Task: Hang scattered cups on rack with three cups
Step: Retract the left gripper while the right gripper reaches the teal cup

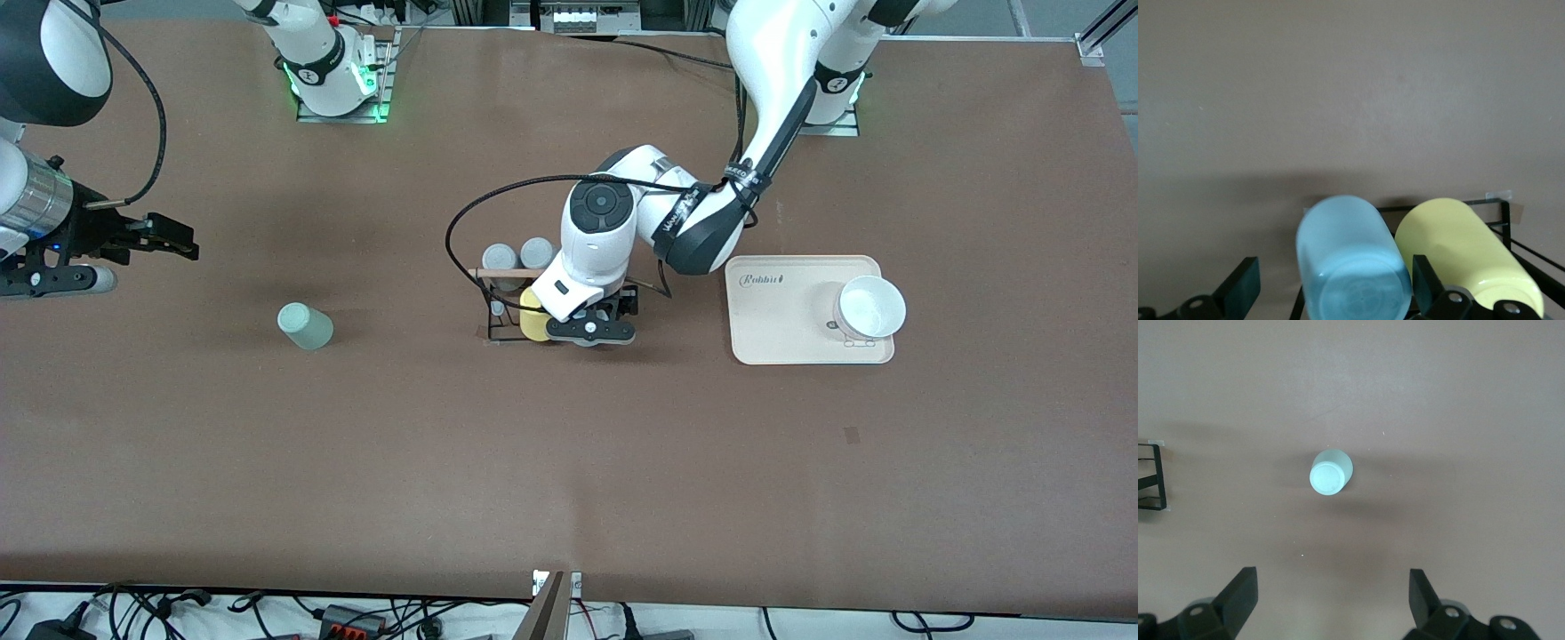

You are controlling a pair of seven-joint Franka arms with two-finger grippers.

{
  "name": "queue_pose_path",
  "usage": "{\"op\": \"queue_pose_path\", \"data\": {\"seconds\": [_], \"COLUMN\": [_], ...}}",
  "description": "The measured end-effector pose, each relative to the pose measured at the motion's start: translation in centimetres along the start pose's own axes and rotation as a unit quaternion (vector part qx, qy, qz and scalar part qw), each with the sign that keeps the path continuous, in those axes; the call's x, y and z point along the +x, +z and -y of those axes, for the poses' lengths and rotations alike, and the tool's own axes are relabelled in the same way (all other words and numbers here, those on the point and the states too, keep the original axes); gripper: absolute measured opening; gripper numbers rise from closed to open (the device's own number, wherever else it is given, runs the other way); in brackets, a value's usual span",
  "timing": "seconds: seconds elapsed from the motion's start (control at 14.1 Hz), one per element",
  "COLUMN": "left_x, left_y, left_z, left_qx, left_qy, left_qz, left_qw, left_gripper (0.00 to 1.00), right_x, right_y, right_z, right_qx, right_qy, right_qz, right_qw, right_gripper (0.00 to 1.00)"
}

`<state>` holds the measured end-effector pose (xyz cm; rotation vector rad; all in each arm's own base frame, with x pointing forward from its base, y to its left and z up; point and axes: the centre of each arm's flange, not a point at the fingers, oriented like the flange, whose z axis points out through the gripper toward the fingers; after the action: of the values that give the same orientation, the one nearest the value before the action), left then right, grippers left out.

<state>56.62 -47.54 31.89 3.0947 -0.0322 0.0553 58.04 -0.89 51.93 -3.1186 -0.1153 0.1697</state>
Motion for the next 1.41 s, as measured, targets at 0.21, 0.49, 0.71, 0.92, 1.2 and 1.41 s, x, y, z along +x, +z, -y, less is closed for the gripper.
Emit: {"op": "queue_pose_path", "data": {"seconds": [0.21,0.49,0.71,0.92,1.2,1.41], "left_x": [2.5,6.1,6.9,6.5,2.5,-0.3], "left_y": [-5.2,-15.0,-20.2,-23.5,-24.6,-25.7], "left_z": [4.0,15.1,23.2,31.8,37.3,39.4], "left_qx": [0.014,0.032,0.042,0.05,0.053,0.058], "left_qy": [0.026,0.048,0.067,0.068,0.059,0.049], "left_qz": [-0.005,0.005,0.021,0.05,0.011,0.008], "left_qw": [1.0,0.998,0.997,0.995,0.997,0.997], "left_gripper": [1.0,1.0,1.0,1.0,1.0,1.0], "right_x": [0.6,2.1,3.2,4.8,5.7,5.3], "right_y": [1.4,4.7,6.6,9.5,13.6,17.1], "right_z": [0.3,1.7,1.6,2.4,4.1,3.7], "right_qx": [0.001,0.001,0.002,0.001,-0.002,-0.004], "right_qy": [-0.003,-0.015,-0.015,-0.023,-0.036,-0.022], "right_qz": [0.012,0.038,0.052,0.052,0.042,0.03], "right_qw": [1.0,0.999,0.999,0.998,0.998,0.999], "right_gripper": [1.0,1.0,1.0,1.0,1.0,1.0]}}
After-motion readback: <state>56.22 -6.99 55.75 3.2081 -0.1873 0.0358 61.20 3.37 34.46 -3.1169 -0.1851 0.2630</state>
